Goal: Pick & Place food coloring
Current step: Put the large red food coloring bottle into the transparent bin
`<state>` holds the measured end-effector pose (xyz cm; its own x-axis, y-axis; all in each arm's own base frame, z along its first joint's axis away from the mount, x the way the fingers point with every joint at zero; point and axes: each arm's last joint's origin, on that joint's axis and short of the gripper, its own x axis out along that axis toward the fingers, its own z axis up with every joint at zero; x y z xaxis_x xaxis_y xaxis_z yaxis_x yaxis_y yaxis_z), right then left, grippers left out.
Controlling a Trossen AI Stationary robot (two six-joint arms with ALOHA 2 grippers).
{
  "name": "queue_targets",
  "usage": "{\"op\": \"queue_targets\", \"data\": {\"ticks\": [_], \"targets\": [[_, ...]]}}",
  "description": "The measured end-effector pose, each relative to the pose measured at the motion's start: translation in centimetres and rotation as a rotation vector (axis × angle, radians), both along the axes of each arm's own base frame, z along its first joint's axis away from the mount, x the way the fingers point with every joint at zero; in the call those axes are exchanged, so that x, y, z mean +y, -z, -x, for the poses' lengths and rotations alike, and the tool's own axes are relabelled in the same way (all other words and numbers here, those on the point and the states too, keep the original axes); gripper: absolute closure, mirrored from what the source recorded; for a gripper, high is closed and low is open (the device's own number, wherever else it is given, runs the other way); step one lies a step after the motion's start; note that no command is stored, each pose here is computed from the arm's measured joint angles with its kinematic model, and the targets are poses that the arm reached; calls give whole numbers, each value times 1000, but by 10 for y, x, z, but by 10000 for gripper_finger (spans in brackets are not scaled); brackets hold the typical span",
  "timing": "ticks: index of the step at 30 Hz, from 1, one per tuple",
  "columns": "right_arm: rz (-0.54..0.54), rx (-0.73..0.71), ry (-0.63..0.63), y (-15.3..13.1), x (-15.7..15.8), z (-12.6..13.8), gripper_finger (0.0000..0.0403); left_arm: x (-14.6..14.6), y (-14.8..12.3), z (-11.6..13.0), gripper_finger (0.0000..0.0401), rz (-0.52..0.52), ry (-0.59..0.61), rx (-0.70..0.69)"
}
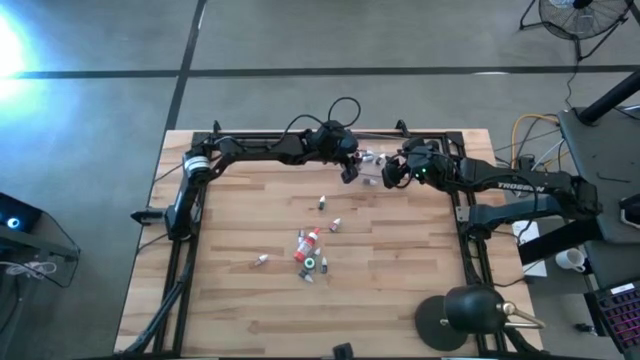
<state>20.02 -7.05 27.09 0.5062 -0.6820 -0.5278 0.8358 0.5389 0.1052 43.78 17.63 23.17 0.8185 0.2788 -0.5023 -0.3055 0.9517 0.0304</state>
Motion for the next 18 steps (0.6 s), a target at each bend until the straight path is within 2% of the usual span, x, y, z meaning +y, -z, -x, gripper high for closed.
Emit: {"op": "queue_targets", "data": {"ticks": [11, 18], "targets": [[-2, 1, 39, 0, -8, 3, 200, -2, 3, 1, 289, 30, 12, 24], [1, 4, 37, 0, -8, 3, 200, -7, 9, 3, 289, 90, 26, 72]]}}
